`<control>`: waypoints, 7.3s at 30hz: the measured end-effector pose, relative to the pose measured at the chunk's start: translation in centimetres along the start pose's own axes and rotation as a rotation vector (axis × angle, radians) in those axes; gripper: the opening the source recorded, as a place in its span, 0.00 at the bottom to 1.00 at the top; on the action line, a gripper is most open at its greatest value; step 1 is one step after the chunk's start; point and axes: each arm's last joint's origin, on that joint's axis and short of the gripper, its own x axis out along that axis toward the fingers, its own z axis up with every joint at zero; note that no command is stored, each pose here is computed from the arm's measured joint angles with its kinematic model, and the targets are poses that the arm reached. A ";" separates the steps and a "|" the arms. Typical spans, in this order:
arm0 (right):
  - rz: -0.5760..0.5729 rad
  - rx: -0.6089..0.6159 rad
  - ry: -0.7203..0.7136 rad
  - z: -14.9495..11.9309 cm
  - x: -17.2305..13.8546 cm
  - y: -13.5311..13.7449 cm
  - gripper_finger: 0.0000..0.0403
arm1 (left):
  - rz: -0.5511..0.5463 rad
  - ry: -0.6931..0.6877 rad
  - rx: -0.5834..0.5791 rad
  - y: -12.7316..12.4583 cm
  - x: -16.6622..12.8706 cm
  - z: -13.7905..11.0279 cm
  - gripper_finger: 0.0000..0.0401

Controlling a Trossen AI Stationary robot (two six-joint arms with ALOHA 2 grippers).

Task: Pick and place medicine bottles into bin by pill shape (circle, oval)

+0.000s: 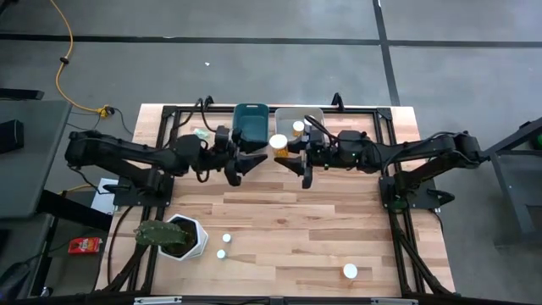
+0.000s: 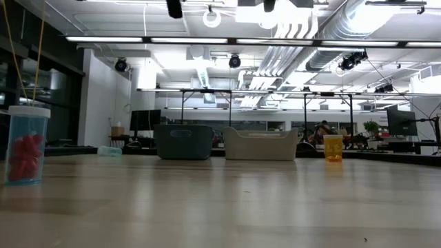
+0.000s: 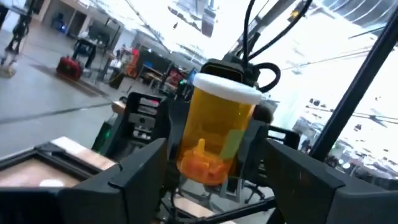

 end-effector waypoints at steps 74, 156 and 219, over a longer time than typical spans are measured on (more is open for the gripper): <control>0.085 -0.029 0.034 -0.7 0.3 0.9 0.45 | -0.034 0.106 0.199 -1.2 4.3 0.3 0.46; -0.058 -0.102 0.486 -3.3 -2.4 -1.0 0.47 | 0.145 0.627 0.391 1.7 7.5 -6.6 0.47; -1.036 0.203 0.755 -8.6 -1.1 -19.6 0.48 | 0.296 0.251 0.426 -2.3 -3.7 10.2 0.62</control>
